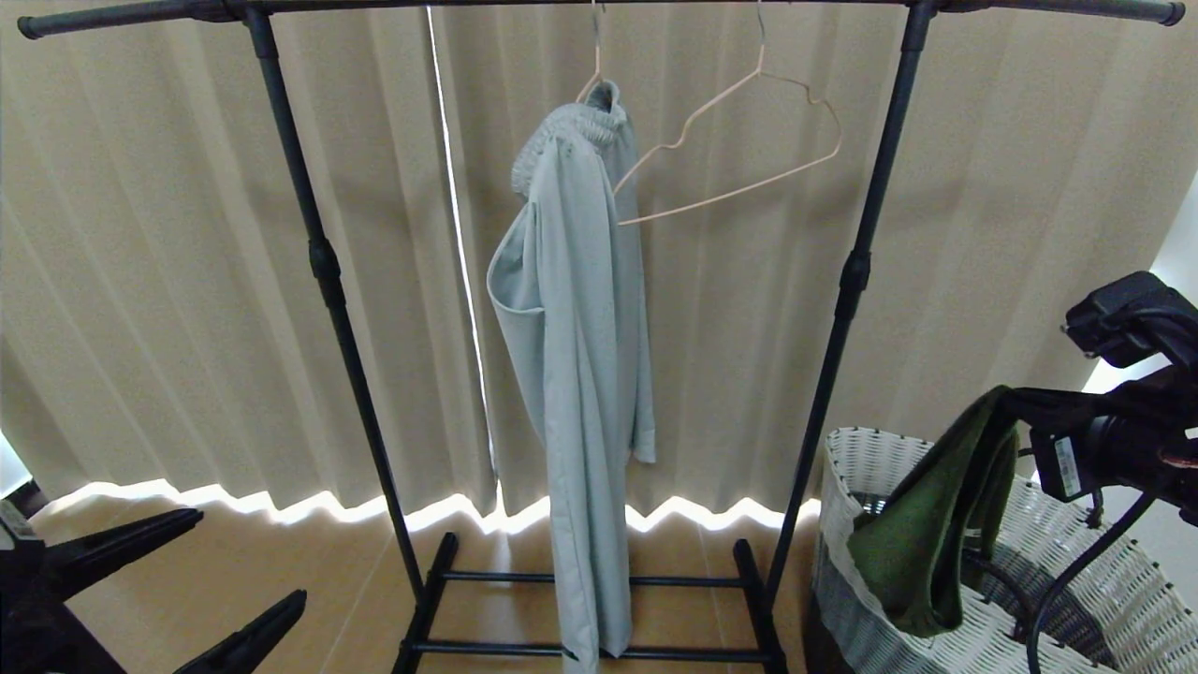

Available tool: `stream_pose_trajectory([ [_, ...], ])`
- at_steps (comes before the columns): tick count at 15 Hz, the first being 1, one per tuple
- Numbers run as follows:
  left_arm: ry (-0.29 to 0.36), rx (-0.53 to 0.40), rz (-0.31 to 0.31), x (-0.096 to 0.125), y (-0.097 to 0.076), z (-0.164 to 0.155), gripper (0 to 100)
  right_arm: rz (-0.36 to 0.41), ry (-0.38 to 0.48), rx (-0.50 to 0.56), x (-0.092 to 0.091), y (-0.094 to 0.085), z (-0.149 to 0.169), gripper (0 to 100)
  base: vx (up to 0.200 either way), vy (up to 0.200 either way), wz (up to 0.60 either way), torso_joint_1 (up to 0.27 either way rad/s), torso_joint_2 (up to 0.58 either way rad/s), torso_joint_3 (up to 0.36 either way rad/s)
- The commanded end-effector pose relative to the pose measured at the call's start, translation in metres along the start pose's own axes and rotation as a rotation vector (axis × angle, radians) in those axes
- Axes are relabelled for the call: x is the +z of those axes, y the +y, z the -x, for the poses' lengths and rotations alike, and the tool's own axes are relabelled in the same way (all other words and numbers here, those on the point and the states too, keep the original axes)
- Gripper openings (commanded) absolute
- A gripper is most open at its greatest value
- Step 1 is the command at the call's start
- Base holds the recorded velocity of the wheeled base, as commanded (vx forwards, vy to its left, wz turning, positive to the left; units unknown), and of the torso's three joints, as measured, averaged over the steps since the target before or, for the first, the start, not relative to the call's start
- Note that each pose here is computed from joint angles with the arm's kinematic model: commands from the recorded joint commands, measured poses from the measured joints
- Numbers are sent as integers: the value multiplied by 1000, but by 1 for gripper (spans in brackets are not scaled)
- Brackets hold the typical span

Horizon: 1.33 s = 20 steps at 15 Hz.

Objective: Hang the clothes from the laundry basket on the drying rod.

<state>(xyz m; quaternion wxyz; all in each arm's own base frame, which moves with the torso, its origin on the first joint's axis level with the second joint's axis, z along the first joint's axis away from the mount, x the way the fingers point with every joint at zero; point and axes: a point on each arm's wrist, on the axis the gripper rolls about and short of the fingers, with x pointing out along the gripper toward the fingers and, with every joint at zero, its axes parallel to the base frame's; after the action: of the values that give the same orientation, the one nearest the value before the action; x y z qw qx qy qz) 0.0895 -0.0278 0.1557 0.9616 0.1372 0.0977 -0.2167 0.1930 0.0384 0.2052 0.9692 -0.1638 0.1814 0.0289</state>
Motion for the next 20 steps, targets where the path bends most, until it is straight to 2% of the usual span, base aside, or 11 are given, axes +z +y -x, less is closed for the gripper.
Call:
stream_pose_trajectory([
  [1, -22, -92, -70, 21, -2, -17, 100, -27, -75, 57, 18, 8, 5, 0, 0, 0, 0, 0, 0, 0],
  [2, -28, -108, -106, 28, -2, -24, 100, -36, -91, 72, 23, 10, 6, 0, 0, 0, 0, 0, 0, 0],
  [3, -32, -148, -178, 45, -3, -44, 100, -65, -132, 124, 33, 16, 10, 0, 0, 0, 0, 0, 0, 0],
  [5, -51, -264, -210, 66, -21, -71, 100, -104, -188, 209, 46, 27, 19, 0, 0, 0, 0, 0, 0, 0],
  [7, -45, -357, -169, 80, -42, -93, 100, -125, -218, 278, 55, 38, 24, 0, 0, 0, 0, 0, 0, 0],
  [9, -22, -394, -104, 88, -63, -106, 100, -123, -231, 336, 59, 45, 25, 0, 0, 0, 0, 0, 0, 0],
  [10, 6, -431, -31, 93, -83, -115, 100, -129, -241, 380, 61, 51, 26, 0, 0, 0, 0, 0, 0, 0],
  [13, 37, -496, 104, 98, -121, -135, 100, -159, -280, 421, 67, 63, 22, 0, 0, 0, 0, 0, 0, 0],
  [14, 43, -493, 122, 96, -132, -143, 100, -161, -288, 423, 68, 65, 20, 0, 0, 0, 0, 0, 0, 0],
  [17, 69, -462, 112, 92, -156, -163, 100, -159, -300, 442, 70, 69, 23, 0, 0, 0, 0, 0, 0, 0],
  [20, 60, -477, 137, 100, -179, -189, 100, -175, -317, 448, 72, 66, 29, 0, 0, 0, 0, 0, 0, 0],
])
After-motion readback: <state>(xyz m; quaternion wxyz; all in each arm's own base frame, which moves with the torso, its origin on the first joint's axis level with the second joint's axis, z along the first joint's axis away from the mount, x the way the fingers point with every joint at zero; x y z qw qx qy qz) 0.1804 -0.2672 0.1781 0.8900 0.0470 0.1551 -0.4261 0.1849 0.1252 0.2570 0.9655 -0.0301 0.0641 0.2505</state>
